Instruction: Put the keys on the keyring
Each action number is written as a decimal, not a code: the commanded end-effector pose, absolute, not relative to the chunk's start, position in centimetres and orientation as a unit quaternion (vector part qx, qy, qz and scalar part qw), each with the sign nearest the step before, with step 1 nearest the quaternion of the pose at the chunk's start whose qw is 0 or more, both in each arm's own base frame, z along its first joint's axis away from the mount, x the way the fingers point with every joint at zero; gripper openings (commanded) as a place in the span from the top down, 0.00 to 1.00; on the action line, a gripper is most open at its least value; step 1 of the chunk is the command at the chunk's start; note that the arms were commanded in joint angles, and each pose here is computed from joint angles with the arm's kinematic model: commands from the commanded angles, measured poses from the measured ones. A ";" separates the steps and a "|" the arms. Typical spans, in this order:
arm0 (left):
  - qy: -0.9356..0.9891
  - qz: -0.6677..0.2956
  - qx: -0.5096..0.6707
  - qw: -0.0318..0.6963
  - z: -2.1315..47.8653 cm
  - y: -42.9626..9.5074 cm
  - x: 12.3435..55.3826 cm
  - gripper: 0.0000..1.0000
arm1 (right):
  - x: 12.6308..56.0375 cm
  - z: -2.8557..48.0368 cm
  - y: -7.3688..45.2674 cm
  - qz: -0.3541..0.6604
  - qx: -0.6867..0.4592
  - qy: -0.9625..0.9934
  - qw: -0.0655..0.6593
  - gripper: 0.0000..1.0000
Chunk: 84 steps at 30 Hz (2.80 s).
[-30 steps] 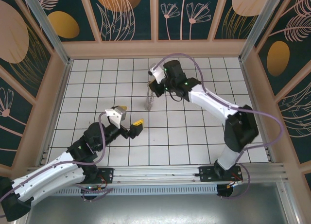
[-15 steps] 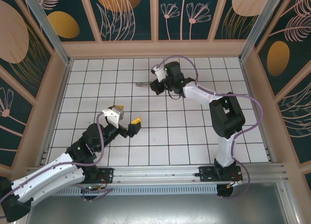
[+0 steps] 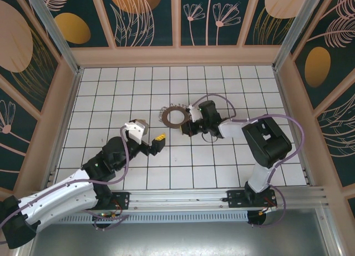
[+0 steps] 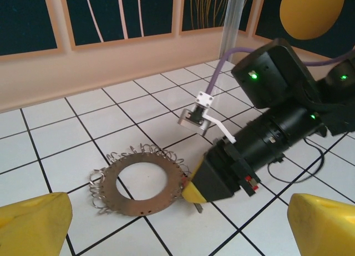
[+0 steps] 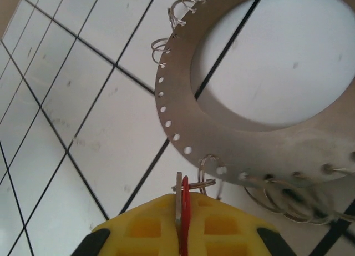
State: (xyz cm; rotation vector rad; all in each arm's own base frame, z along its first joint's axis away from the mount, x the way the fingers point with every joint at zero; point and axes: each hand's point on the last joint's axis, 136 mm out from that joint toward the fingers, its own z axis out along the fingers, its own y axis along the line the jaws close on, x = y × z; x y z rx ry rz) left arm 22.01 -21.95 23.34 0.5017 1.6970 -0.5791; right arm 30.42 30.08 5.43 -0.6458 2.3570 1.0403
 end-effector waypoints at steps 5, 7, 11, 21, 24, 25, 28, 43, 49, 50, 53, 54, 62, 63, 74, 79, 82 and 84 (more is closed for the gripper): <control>0.723 -0.283 0.205 0.596 24.4 -23.6 22.5 0.01 | 28.8 8.5 30.5 0.389 -0.229 0.844 0.290 0.67; 0.734 -0.290 0.203 0.579 23.3 -24.2 22.7 0.01 | 28.8 9.6 29.5 0.369 -0.229 0.845 0.313 0.60; 0.768 -0.296 0.214 0.526 20.1 -26.4 23.3 0.01 | 30.0 13.4 26.0 0.285 -0.219 0.843 0.400 0.41; 0.824 -0.233 0.087 0.509 18.0 -22.6 32.9 0.01 | 34.6 19.8 11.5 0.171 -0.063 0.781 0.598 0.01; 0.807 -0.184 0.012 0.561 20.1 -16.5 35.7 0.01 | 35.9 19.6 7.4 0.140 -0.007 0.762 0.632 0.01; 0.793 -0.166 -0.014 0.587 21.2 -14.2 36.2 0.01 | 36.3 19.3 6.4 0.126 0.001 0.759 0.639 0.01; 0.763 -0.106 -0.074 0.633 22.9 -8.8 36.7 0.01 | 37.5 18.2 3.8 0.094 0.019 0.757 0.646 0.01; 0.743 0.107 -0.199 0.630 17.4 3.2 35.4 0.01 | 36.5 17.1 1.5 0.069 -0.017 0.726 0.684 0.01; 0.722 0.116 -0.185 0.656 16.8 3.7 35.2 0.01 | 36.6 14.8 0.3 0.060 0.010 0.728 0.683 0.01; 0.714 0.115 -0.178 0.667 16.8 3.7 35.1 0.01 | 36.6 14.3 0.1 0.061 0.013 0.729 0.681 0.01; 0.715 0.112 -0.136 0.677 16.1 3.4 36.0 0.01 | 36.4 13.5 0.0 0.065 0.015 0.721 0.690 0.01; 0.715 0.109 -0.141 0.676 15.6 3.8 36.3 0.01 | 36.3 13.1 -0.1 0.061 0.019 0.730 0.681 0.01; 0.731 0.039 -0.104 0.673 13.6 3.2 37.4 0.01 | 36.9 12.8 -2.4 0.022 0.085 0.732 0.676 0.01; 0.730 0.040 -0.104 0.674 13.6 3.2 37.4 0.01 | 37.0 12.8 -2.3 0.021 0.084 0.733 0.675 0.01; 0.731 0.042 -0.104 0.673 13.6 3.2 37.4 0.01 | 37.5 12.6 -1.3 0.020 0.057 0.741 0.669 0.01; 0.731 0.042 -0.103 0.674 13.7 3.2 37.4 0.01 | 37.5 12.6 -1.4 0.020 0.056 0.741 0.669 0.01; 0.731 0.042 -0.103 0.673 13.7 3.2 37.4 0.01 | 37.6 12.6 -0.9 0.030 0.049 0.743 0.667 0.01; 0.731 0.042 -0.104 0.673 13.6 3.2 37.4 0.01 | 37.6 12.5 -0.9 0.031 0.049 0.743 0.666 0.01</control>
